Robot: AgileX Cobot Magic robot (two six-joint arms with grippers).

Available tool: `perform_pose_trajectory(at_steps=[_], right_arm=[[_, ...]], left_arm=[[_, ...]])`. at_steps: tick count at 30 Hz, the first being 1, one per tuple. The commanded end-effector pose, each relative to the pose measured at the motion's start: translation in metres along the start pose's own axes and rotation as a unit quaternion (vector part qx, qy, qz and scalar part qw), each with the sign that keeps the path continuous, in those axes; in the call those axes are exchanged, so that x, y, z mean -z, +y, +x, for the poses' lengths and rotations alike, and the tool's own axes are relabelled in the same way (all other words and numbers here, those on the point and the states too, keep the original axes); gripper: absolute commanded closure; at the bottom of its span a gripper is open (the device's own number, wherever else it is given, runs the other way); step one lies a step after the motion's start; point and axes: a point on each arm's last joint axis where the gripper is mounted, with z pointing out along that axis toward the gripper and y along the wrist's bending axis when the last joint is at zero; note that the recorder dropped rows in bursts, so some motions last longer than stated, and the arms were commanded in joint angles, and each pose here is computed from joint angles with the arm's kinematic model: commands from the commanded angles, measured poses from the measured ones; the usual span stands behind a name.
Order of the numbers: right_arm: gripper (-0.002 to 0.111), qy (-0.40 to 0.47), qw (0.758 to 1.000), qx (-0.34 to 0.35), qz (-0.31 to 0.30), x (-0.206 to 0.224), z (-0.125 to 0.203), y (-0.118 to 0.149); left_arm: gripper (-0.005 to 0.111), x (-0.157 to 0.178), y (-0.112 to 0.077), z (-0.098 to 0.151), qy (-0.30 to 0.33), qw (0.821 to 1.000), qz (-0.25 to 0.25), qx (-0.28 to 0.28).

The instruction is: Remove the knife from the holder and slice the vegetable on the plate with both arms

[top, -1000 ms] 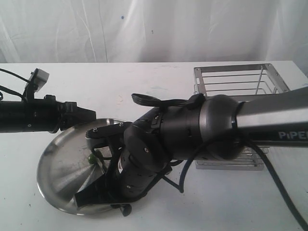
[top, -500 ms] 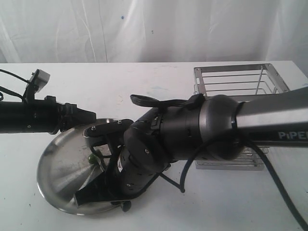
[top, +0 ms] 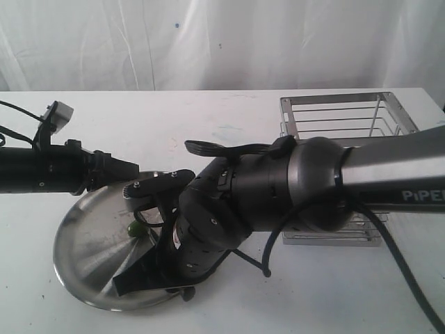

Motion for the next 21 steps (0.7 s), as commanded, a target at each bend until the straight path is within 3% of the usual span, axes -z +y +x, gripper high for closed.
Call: perform_pose_trajectory(at_steps=[1, 21], right_arm=[[0.108, -0.004, 1.0, 0.005, 0.001, 0.001, -0.002, 0.0], [0.108, 0.008, 1.0, 0.005, 0.006, -0.007, 0.001, -0.001]], left_arm=[[0.106, -0.001, -0.004, 0.003, 0.007, 1.0, 0.012, -0.006], [0.107, -0.005, 0.009, 0.011, 0.03, 0.999, -0.021, -0.002]])
